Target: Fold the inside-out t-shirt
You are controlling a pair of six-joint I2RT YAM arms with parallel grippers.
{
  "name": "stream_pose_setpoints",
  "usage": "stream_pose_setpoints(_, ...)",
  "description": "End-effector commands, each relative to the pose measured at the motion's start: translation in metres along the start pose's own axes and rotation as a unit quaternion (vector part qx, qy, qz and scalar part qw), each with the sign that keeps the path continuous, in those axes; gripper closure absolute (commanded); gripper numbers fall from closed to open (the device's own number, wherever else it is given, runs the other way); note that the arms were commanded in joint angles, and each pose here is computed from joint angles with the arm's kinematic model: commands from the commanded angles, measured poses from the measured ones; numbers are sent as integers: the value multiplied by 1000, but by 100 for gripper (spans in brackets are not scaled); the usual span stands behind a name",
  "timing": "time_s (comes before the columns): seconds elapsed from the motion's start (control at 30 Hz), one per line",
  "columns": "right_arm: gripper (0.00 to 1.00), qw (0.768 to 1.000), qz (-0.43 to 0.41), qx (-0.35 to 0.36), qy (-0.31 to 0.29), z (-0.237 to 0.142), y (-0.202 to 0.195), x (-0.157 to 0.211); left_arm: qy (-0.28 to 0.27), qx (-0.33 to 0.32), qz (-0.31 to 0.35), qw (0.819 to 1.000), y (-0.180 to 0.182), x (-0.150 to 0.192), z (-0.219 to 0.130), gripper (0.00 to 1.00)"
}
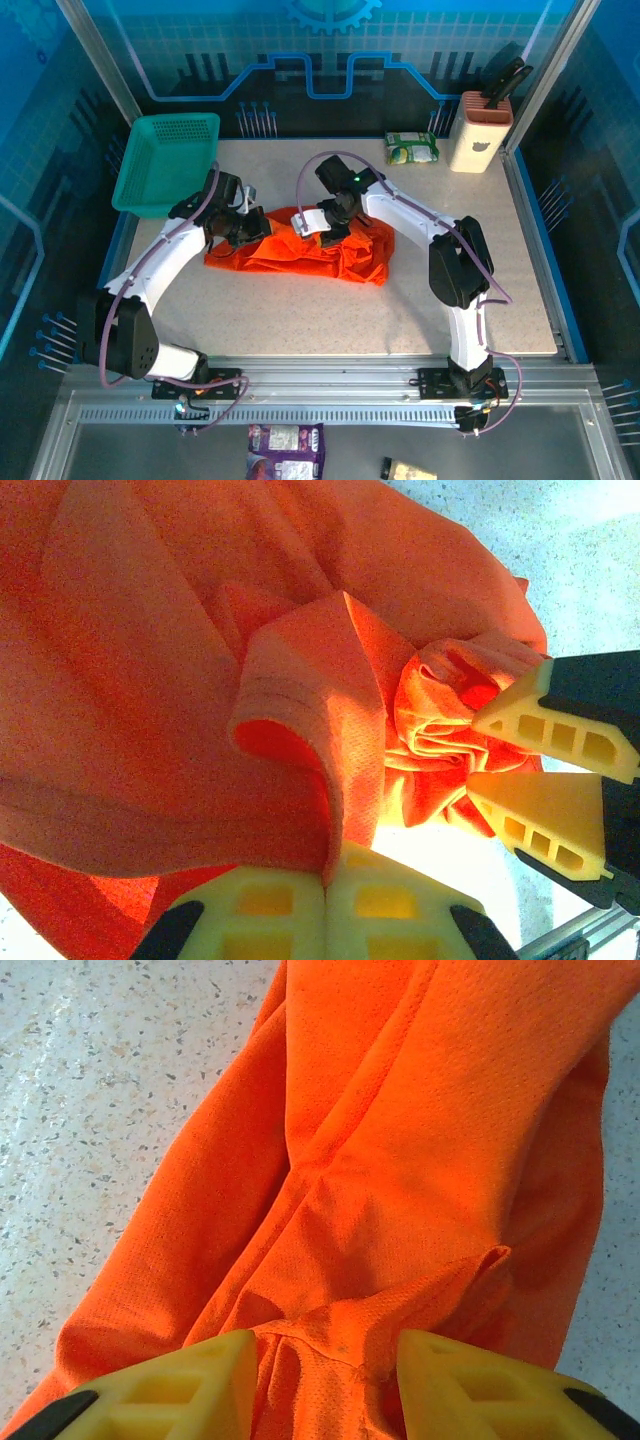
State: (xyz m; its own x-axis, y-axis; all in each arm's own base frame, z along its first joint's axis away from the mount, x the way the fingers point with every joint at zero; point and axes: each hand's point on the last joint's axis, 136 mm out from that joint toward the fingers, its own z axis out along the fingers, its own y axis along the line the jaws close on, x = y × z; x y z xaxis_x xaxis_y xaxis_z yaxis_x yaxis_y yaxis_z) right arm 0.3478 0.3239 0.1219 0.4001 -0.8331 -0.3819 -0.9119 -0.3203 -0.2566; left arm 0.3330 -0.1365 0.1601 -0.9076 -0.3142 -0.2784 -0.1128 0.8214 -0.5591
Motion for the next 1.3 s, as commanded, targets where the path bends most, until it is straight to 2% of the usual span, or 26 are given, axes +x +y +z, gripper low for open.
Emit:
stream_pose_setpoints(0.0,56,1000,-1,29,-3,-16,-14,-5,-3,12,1,1000,-2,0,-3,100)
stream_pose_setpoints(0.3,55,999,14,13,32,0,-12,16,-3,11,0,1000,-2,0,-3,100)
stream_pose_setpoints(0.63,70,999,28,-26,23,16,9,21,0,10,1,1000,-1,1,-2,100)
stream_pose_setpoints(0.7,75,999,32,-22,26,17,7,22,0,9,1,1000,0,1,-3,100)
stream_pose_setpoints(0.83,97,999,43,3,21,9,-4,18,-3,5,2,1000,1,-1,-5,100)
stream_pose_setpoints(0.93,100,996,75,44,7,-13,-22,12,-20,-1,2,1000,4,-7,-16,100)
stream_pose_setpoints(1.07,100,976,168,134,-44,-78,-56,5,-73,15,-26,997,15,-32,-53,100)
stream_pose_setpoints(1.2,100,918,281,250,-128,-170,-86,9,-136,35,-41,989,21,-62,-100,100)
stream_pose_setpoints(1.27,100,871,332,314,-183,-225,-94,17,-159,40,-42,986,20,-76,-122,100)
